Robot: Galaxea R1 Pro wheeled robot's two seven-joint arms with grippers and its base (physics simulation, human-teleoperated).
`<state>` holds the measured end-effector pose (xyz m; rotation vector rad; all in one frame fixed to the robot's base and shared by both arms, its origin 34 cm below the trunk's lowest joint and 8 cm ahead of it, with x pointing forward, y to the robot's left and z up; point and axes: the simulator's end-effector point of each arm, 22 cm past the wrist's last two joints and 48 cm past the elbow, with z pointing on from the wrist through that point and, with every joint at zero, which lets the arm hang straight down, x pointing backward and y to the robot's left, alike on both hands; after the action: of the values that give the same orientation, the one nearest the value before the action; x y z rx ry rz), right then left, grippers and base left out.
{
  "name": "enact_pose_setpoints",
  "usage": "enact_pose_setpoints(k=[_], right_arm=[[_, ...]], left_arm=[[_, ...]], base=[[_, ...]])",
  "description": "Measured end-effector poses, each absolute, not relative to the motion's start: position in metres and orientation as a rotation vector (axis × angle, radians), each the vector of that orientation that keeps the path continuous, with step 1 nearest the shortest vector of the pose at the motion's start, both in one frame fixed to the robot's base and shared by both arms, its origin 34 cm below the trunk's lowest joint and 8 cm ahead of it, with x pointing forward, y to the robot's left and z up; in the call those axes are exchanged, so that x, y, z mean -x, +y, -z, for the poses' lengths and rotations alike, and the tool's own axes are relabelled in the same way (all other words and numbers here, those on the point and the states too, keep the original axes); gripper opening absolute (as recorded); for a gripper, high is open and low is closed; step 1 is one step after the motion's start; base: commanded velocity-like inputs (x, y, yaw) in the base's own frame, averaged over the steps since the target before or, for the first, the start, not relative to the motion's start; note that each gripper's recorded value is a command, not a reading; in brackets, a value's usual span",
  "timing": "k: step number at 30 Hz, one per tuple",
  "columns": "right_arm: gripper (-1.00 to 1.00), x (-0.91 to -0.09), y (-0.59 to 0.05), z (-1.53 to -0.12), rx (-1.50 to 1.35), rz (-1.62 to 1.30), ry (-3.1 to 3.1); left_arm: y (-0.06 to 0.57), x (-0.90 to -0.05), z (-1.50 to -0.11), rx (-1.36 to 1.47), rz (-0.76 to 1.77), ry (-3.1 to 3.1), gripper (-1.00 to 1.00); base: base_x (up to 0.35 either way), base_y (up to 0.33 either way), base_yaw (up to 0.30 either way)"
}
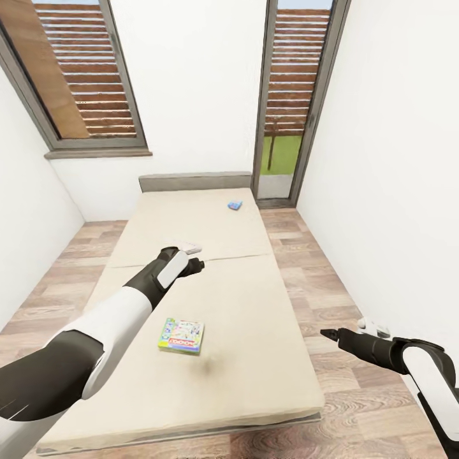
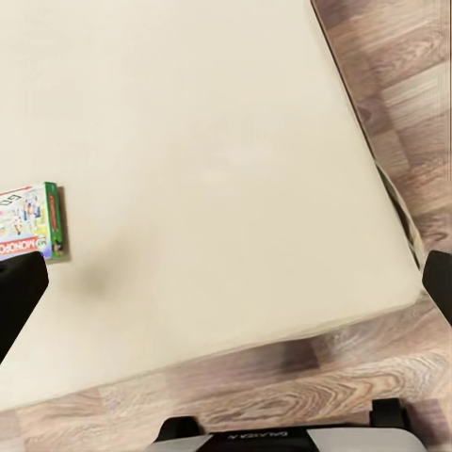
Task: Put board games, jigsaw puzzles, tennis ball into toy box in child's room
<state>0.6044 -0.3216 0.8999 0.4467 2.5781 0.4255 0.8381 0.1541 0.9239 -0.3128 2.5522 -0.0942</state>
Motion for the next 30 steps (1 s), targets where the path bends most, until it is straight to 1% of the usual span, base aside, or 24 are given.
enact_pose_setpoints(k=[17,30], right_arm=[[1.0,-0.601,-0.319,-0.886,-0.455,-0.429,2.604],[1.0,-0.599,-0.317,-0.877,-0.462,-0.431,2.621]], left_arm=[[0.156,-0.836,-0.903,0.319,0.088,2.58,1.0],[0.158,-0.832,-0.887,0.323,0.079,2.602,1.0]], base=[[0.0,0.0,-0.094],[0.0,0.0,0.008]])
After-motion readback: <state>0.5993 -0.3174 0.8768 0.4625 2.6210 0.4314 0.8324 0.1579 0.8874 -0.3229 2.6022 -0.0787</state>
